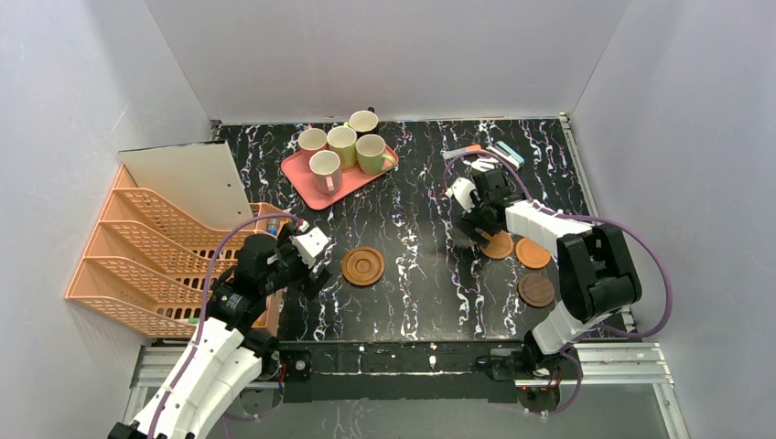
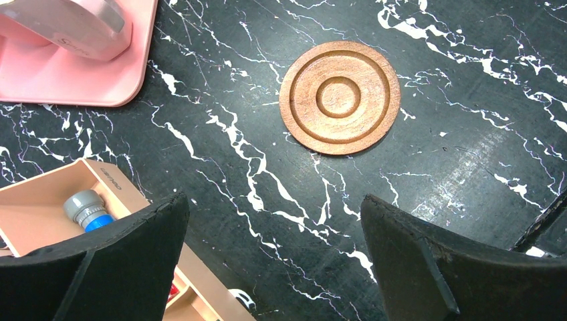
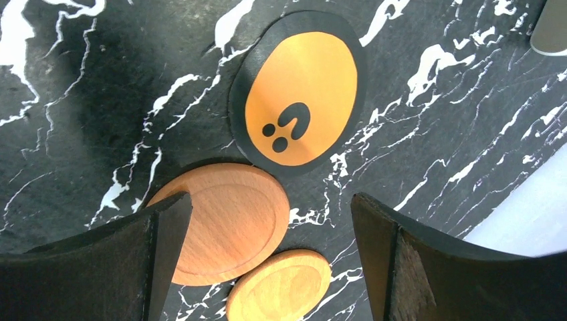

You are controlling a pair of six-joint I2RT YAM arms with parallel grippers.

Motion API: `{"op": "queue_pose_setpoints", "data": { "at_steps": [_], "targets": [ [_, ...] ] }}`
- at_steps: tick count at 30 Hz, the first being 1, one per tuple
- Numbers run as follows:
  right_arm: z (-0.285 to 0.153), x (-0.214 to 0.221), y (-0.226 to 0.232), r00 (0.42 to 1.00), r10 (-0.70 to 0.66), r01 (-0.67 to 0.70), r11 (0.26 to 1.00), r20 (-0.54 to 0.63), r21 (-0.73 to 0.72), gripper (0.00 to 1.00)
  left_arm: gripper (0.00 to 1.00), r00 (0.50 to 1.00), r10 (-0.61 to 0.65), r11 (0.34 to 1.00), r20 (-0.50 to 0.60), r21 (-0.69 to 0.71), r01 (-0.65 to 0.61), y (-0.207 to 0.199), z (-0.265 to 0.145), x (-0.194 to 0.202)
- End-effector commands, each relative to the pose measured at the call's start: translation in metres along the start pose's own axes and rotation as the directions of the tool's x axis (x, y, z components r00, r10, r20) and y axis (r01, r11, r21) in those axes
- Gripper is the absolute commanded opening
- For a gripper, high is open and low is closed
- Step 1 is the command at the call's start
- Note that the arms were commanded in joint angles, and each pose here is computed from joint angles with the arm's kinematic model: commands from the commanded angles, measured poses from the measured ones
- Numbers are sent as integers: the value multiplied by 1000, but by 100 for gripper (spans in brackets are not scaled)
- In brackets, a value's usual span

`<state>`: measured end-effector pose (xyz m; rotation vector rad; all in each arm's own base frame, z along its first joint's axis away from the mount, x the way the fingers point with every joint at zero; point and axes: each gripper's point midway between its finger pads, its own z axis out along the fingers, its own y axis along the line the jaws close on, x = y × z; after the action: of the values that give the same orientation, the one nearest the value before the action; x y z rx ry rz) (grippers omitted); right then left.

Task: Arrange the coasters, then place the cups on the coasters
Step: Move the coaster to the center of the board.

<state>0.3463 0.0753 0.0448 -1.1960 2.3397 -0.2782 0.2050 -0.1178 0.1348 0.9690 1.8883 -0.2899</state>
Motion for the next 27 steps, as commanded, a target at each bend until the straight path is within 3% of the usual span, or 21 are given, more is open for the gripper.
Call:
{"op": "queue_pose_setpoints", "data": {
  "at_steps": [1, 7, 14, 21, 27],
  "targets": [
    [3, 1, -4, 1000, 17, -16, 999, -15, 39, 99, 98, 1000, 6, 1000, 4, 1, -6, 0, -1, 1],
    [1, 0, 2, 1000, 16, -16, 1000, -1, 13, 99, 98, 1000, 5, 1000, 3, 1, -5, 0, -1, 1],
    [5, 4, 30, 999, -27, 24, 993, -23, -119, 99, 98, 1000, 6, 1000, 4, 1, -6, 0, -1, 0],
    [-12, -37, 94, 984, -118, 159, 926, 136, -343, 99, 98, 1000, 4, 1000, -1, 4, -4, 0, 0, 1],
    [-19, -64, 132, 972, -169, 225, 869, 163, -440, 99, 98, 1000, 4, 1000, -1, 7, -4, -1, 0, 1]
  ]
}}
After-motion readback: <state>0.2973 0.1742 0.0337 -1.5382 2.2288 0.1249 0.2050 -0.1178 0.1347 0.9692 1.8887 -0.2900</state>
